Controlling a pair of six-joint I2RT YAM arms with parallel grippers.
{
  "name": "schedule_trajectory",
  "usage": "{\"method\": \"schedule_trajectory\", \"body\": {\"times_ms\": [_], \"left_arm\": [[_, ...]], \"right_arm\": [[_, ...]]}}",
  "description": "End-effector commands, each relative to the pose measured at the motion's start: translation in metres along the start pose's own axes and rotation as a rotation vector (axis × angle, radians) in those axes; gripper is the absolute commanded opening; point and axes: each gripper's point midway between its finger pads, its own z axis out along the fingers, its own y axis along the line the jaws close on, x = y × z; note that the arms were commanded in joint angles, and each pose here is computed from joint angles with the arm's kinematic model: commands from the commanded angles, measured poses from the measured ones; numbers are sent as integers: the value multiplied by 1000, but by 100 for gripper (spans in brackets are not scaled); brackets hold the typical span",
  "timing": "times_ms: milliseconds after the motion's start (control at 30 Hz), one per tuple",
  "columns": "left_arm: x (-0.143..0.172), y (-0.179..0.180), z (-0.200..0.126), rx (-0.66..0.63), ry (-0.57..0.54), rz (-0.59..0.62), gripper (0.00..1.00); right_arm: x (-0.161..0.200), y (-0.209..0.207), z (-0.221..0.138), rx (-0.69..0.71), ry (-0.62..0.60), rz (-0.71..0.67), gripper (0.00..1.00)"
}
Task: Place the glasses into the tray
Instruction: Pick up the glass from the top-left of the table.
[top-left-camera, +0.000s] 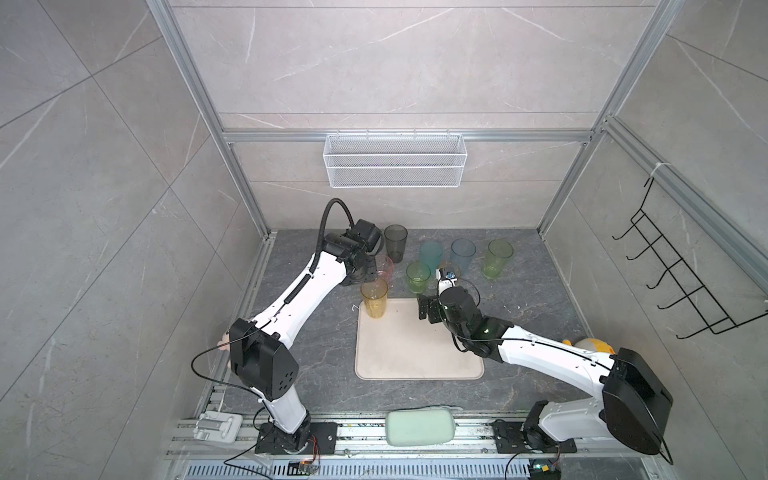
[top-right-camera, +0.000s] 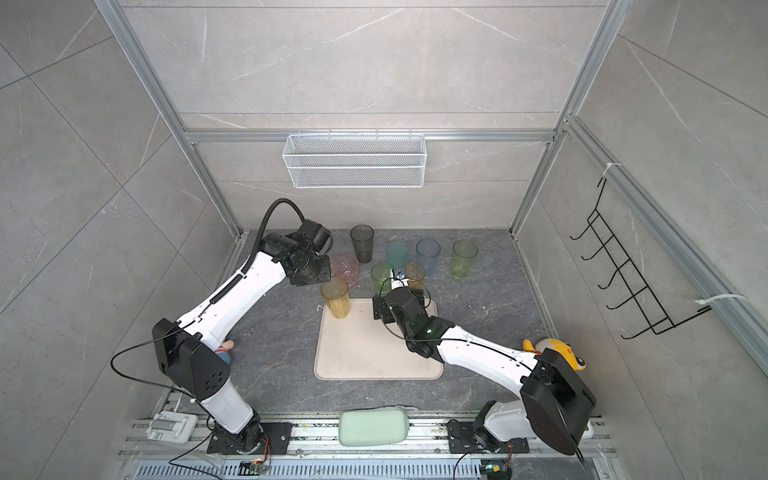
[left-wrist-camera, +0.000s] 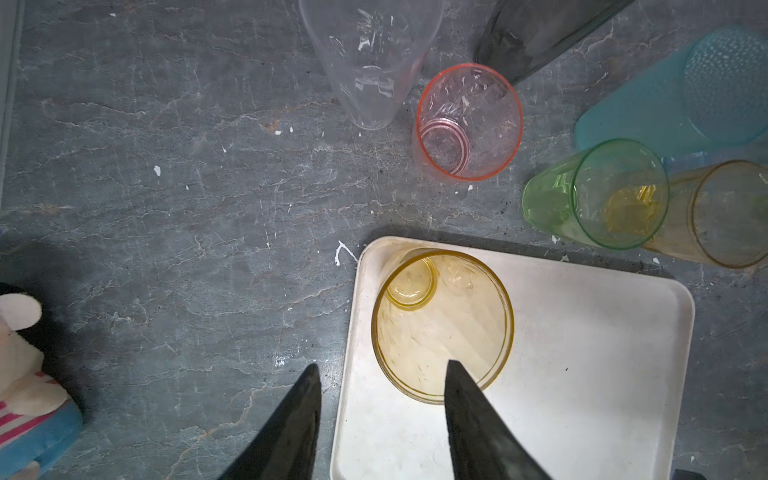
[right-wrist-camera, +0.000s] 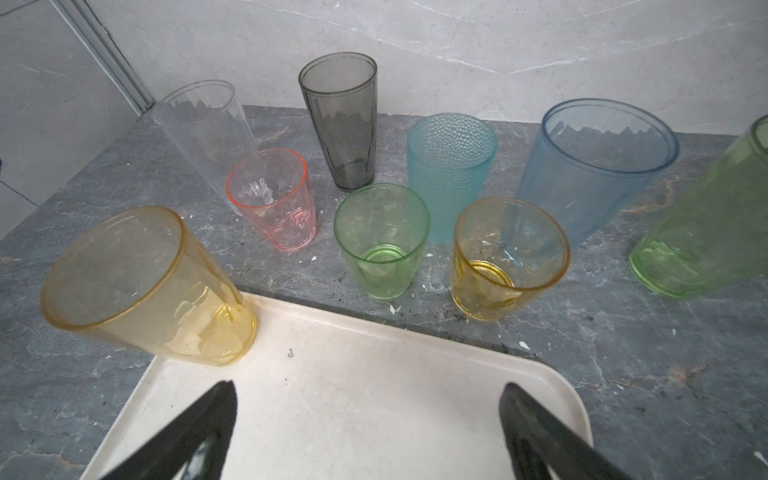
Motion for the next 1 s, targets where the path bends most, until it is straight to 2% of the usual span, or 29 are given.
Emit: {"method": "schedule_trajectory", "body": {"times_ms": [0, 200, 367, 400, 600, 967], "left_arm": [[-29, 8, -27, 25, -107, -31, 51], [-55, 15, -48, 10, -211, -39, 55], [-77, 27, -53, 5, -277, -72, 64], [-81, 30, -51, 0, -286, -78, 68], [-103, 44, -28, 0, -284, -103, 72], [-128, 52, 27, 23, -194, -178, 71]], "right_arm": [[-8, 0, -6, -13, -26, -2, 100], [-8, -1, -6, -8, -29, -4, 99], [-8, 0, -6, -13, -26, -8, 100], [-8, 0, -6, -14, -26, -8, 100], [-8, 1, -6, -19, -20, -8, 100], [-7, 2, -5, -22, -13, -9, 100]]}}
